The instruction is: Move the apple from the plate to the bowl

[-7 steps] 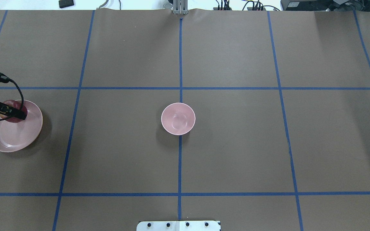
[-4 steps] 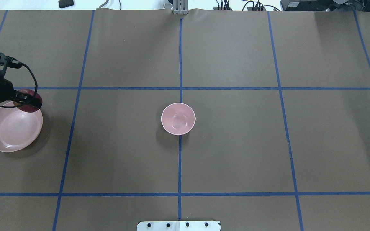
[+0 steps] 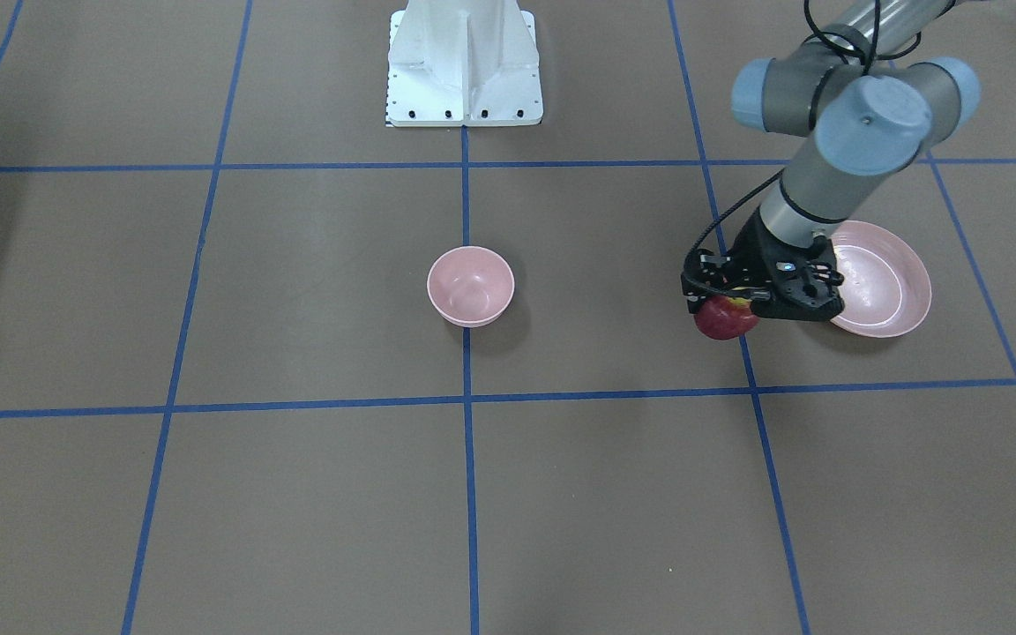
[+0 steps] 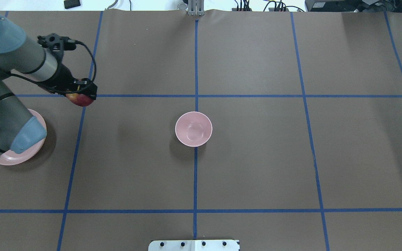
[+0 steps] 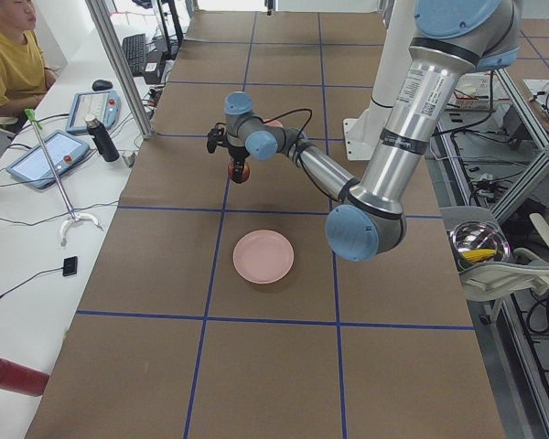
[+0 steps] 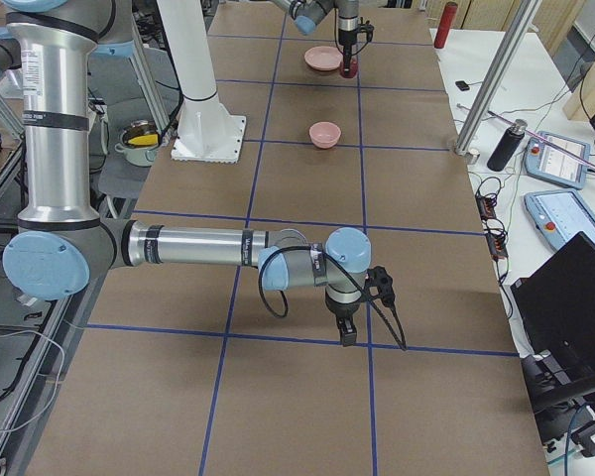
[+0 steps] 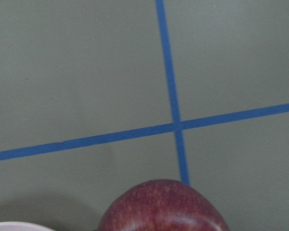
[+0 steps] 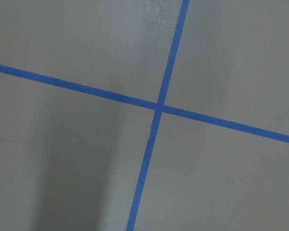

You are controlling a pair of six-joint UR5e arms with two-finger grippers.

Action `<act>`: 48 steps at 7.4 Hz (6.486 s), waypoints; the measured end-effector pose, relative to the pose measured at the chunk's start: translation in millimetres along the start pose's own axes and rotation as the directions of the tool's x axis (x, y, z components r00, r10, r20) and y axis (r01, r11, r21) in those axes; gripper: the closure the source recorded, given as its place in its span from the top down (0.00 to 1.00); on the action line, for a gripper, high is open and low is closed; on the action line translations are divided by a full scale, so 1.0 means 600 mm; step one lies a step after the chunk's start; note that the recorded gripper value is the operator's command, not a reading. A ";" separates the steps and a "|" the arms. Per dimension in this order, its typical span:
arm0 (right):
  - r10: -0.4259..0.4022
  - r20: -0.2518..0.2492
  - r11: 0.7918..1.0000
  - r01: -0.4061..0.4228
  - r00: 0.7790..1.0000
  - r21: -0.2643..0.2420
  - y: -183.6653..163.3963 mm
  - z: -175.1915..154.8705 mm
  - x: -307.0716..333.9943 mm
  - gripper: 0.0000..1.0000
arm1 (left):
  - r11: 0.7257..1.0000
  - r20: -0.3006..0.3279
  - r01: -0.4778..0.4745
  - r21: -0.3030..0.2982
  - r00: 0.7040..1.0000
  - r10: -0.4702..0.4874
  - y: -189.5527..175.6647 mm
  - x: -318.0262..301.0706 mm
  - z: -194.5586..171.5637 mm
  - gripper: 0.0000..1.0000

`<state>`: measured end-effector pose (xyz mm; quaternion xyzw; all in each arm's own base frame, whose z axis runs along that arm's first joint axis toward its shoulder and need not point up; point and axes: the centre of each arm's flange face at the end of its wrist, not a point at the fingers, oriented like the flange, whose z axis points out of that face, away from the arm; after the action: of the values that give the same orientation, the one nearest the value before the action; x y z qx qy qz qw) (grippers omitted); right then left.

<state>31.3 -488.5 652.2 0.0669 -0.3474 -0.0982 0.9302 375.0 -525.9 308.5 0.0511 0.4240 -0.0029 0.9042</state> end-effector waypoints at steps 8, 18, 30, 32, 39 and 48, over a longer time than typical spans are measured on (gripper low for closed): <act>0.003 0.000 1.000 -0.003 1.000 0.000 0.000 0.000 0.000 1.00 | 0.981 0.014 0.194 -0.014 0.981 -0.194 0.116 0.460 0.088 0.16; 0.001 0.000 1.000 -0.001 1.000 0.000 -0.001 0.000 -0.001 1.00 | 0.984 0.047 0.176 0.010 0.983 -0.177 0.128 0.466 0.142 0.98; 0.004 0.000 1.000 -0.004 1.000 -0.002 0.002 0.001 0.001 1.00 | 0.957 0.121 -0.287 -0.047 0.949 0.290 0.040 -0.365 -0.202 0.98; 0.003 0.000 1.000 -0.003 1.000 -0.001 0.001 0.000 0.000 1.00 | 0.968 0.119 -0.239 -0.078 0.962 0.247 0.074 -0.570 -0.220 0.98; 0.004 0.001 1.000 -0.004 1.000 -0.001 0.002 0.000 0.000 1.00 | 0.992 0.010 -0.124 -0.026 0.992 0.125 0.143 -0.932 -0.240 0.98; 0.079 0.069 0.995 -0.083 0.995 0.059 0.010 -0.071 0.027 1.00 | 0.989 0.098 -0.142 -0.039 0.985 0.145 0.142 -0.902 -0.275 0.98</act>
<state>72.2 -484.1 631.8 0.0784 -0.3835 -0.0518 0.9187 -94.2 -446.4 626.6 0.0669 0.3733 0.0666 0.9229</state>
